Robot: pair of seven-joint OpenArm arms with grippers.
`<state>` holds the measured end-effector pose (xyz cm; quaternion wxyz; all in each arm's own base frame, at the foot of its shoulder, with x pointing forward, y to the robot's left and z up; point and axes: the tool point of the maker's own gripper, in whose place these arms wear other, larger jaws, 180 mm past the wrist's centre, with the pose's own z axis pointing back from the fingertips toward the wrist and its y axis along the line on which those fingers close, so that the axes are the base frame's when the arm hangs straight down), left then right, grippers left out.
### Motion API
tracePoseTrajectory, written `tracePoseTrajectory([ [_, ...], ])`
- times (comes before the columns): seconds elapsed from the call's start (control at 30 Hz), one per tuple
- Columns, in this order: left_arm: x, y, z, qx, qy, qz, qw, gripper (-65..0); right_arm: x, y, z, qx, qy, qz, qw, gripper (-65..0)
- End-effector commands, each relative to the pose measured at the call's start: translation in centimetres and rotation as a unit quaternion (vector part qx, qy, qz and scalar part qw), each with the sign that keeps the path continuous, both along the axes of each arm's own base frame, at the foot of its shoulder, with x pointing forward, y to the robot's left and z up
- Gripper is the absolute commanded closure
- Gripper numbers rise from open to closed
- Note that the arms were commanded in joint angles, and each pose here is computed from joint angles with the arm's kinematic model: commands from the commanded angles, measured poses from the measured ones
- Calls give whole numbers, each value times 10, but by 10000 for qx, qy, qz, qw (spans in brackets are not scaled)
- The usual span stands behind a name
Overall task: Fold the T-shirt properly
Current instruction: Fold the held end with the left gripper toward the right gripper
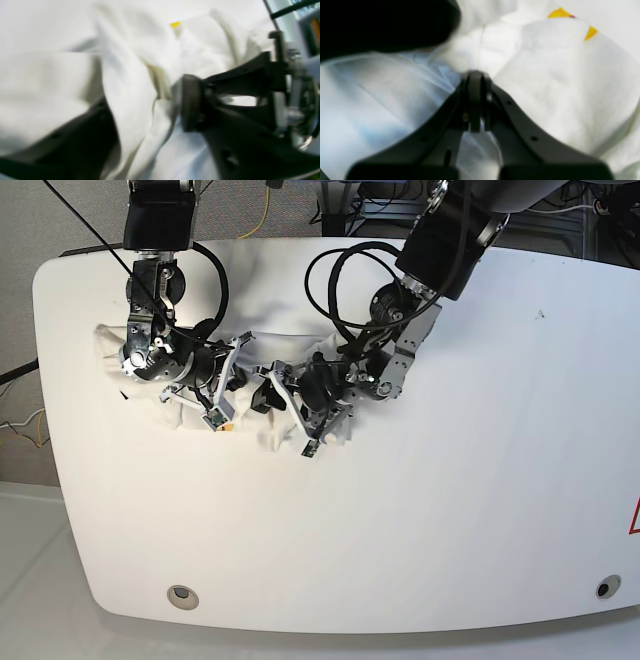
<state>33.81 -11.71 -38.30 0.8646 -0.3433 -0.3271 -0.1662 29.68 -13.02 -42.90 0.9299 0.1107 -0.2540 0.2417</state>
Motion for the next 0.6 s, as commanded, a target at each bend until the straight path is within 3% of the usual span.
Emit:
tracePoseTrajectory([
  [0.0,15,1,29,-163,-438,17,9989,-381,-17,-21,-15,-571,451,6,9974,-5],
  [0.17,17,2,52,-275,-754,-19,9968,-445,-17,-21,-15,-571,451,6,9974,-5],
  [0.57,20,-4,79,-451,-1063,-76,9933,-454,-17,-21,-15,-571,452,6,9973,-5],
])
